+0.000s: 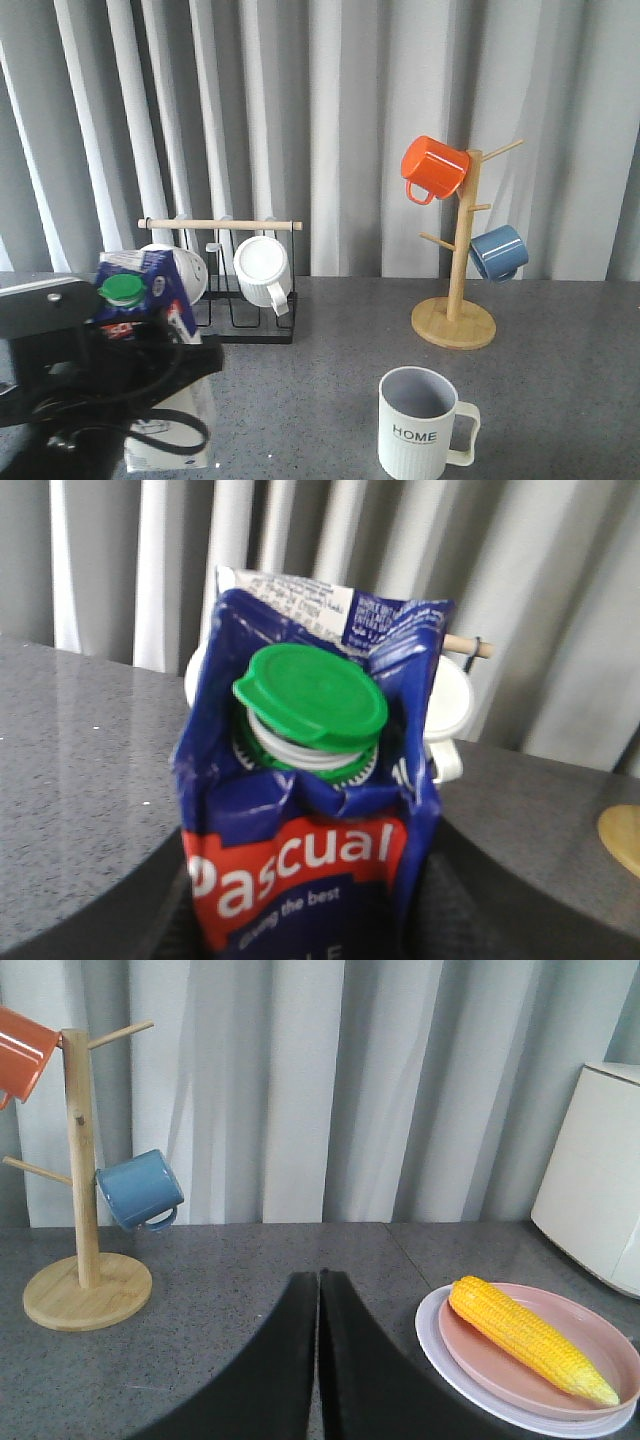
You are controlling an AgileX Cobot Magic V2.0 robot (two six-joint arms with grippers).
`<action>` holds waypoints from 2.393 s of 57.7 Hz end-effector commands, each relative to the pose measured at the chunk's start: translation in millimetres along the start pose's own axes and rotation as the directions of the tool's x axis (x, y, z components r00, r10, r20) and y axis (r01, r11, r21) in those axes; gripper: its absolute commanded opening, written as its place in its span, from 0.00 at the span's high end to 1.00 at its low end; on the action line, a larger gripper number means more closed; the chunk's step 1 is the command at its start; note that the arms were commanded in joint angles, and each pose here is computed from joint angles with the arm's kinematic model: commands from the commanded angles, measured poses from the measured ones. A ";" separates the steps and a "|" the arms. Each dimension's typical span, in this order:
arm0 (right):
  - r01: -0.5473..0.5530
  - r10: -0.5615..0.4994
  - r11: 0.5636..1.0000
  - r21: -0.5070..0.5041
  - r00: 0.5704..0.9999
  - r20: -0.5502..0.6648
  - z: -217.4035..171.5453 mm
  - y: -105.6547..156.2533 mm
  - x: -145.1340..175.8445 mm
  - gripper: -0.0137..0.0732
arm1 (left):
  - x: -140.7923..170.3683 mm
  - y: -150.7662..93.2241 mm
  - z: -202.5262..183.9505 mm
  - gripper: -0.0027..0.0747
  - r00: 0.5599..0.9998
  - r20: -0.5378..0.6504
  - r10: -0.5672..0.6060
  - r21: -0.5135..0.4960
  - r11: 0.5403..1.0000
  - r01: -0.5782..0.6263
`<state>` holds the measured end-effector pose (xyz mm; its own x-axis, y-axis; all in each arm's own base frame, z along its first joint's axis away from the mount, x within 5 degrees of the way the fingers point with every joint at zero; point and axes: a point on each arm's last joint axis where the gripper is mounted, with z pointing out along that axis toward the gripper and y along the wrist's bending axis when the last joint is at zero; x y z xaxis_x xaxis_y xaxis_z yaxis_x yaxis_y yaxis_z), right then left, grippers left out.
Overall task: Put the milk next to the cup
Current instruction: 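Carry the milk carton with the left gripper toward the HOME mug, then lower the milk carton beside the HOME mug and open the left gripper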
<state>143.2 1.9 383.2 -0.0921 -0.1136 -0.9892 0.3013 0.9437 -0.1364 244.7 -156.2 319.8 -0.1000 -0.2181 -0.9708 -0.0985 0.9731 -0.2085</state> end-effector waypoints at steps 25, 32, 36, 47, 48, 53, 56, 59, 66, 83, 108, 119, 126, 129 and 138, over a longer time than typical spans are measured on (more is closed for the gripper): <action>0.015 -0.015 1.000 0.003 0.997 0.071 -2.5 -3.5 -14.2 0.85 | 7.4 -92.5 11.4 0.97 0.997 0.061 0.054 0.087 0.994 -0.059; 0.015 -0.015 1.000 0.003 0.997 0.071 -2.5 -3.5 -14.2 0.85 | 13.5 -105.8 16.6 0.97 0.997 0.060 0.056 0.093 0.994 -0.061; 0.015 -0.015 1.000 0.003 0.997 0.071 -2.5 -3.5 -14.2 0.85 | 17.2 -111.6 21.2 0.97 0.997 0.052 0.049 0.084 0.995 -0.053; 0.015 -0.015 1.000 0.003 0.997 0.071 -2.5 -3.5 -14.2 0.85 | 31.3 -123.6 32.1 0.97 0.995 0.018 0.103 0.055 0.993 -0.104; 0.015 -0.015 1.000 0.003 0.997 0.071 -2.5 -3.5 -14.2 0.85 | 32.5 -124.9 33.0 0.97 0.995 0.012 0.100 0.055 0.993 -0.101; 0.015 -0.015 1.000 0.003 0.997 0.071 -2.5 -3.5 -14.2 0.85 | 34.1 -129.9 35.7 0.97 0.995 0.009 0.098 0.062 0.993 -0.098; 0.015 -0.015 1.000 0.003 0.997 0.071 -2.5 -3.5 -14.2 0.85 | 33.8 -132.6 36.3 0.97 0.995 0.014 0.098 0.070 0.993 -0.098; 0.015 -0.015 1.000 0.003 0.997 0.071 -2.5 -3.5 -14.2 0.85 | 34.6 -134.5 37.3 0.97 0.995 0.013 0.096 0.074 0.993 -0.096; 0.015 -0.015 1.000 0.002 0.997 0.071 -2.5 -3.4 -14.3 0.85 | 37.9 -135.5 38.7 0.97 0.996 0.008 0.092 0.072 0.993 -0.092; 0.015 -0.015 1.000 0.003 0.997 0.071 -2.5 -3.5 -14.2 0.85 | 40.7 -136.0 40.6 0.97 1.000 0.019 0.008 0.068 0.998 -0.010; 0.015 -0.015 1.000 0.003 0.997 0.071 -2.5 -3.5 -14.2 0.85 | 55.7 -138.0 46.3 0.97 0.998 0.029 0.054 0.052 0.997 -0.055; 0.015 -0.015 1.000 0.003 0.997 0.071 -2.5 -3.5 -14.2 0.85 | 54.9 -138.3 46.2 0.97 0.997 0.040 0.061 0.056 0.996 -0.063; 0.015 -0.015 1.000 0.003 0.997 0.071 -2.5 -3.5 -14.2 0.85 | 54.4 -139.5 45.7 0.97 0.996 0.050 0.072 0.067 0.995 -0.075; 0.015 -0.015 1.000 0.003 0.997 0.071 -2.5 -3.5 -14.2 0.85 | 54.1 -139.2 45.7 0.97 0.996 0.053 0.071 0.063 0.995 -0.075; 0.015 -0.015 1.000 0.003 0.997 0.071 -2.5 -3.5 -14.2 0.85 | 54.1 -138.4 46.1 0.97 0.996 0.052 0.069 0.057 0.996 -0.072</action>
<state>143.2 1.9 383.2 -0.0921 -0.1136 -0.9892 0.3013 0.9437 -0.1364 302.0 -303.0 257.8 -0.1537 -0.1108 -0.9819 -0.0420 0.9935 -0.1055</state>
